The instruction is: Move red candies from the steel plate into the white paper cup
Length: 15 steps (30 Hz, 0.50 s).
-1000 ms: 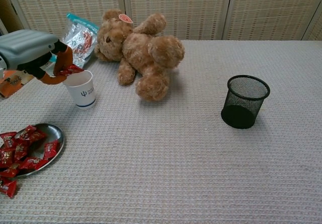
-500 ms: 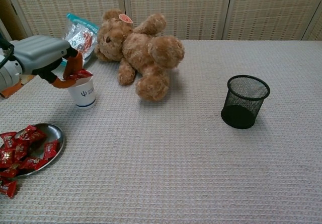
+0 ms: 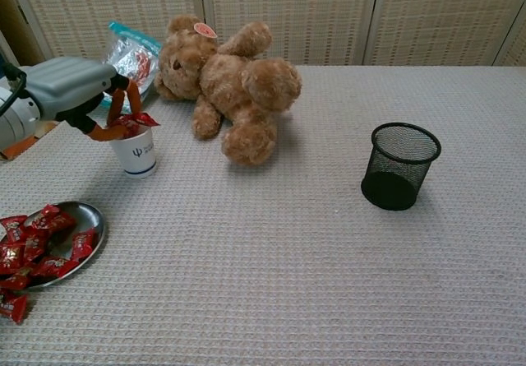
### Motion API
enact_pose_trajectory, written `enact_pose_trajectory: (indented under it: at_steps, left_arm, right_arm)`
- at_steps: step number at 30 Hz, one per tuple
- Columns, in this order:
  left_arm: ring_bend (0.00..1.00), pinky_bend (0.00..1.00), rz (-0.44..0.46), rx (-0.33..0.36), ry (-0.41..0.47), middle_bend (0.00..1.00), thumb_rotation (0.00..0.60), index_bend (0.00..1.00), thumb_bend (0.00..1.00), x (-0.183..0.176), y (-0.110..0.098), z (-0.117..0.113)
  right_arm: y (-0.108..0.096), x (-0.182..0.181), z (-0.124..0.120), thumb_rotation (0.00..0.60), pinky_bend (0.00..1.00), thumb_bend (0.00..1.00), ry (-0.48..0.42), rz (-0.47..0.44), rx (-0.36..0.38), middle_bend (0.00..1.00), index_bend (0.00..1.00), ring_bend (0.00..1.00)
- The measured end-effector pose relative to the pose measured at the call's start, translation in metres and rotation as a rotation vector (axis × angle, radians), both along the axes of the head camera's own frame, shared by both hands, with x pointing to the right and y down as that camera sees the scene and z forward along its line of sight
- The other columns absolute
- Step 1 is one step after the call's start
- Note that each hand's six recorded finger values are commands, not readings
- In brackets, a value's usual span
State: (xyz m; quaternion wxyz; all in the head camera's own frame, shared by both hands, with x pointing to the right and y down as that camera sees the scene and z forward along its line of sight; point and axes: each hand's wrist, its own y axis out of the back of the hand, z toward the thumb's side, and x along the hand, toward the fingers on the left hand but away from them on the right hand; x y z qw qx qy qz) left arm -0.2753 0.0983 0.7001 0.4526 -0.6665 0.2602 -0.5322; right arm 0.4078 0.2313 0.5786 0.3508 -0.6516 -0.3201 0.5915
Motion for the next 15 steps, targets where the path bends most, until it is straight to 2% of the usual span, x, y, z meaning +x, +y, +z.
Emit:
enact_pose_trajectory:
  at_steps: [15]
  left_arm:
    - [0.82, 1.00, -0.019, -0.004, -0.005, 0.54, 0.600, 0.39, 0.45, -0.0092, -0.0014, 0.0000]
  right_arm:
    - [-0.0001, 0.0000, 0.0011, 0.600, 0.00, 0.02, 0.004, 0.001, -0.002, 0.00, 0.00, 0.00]
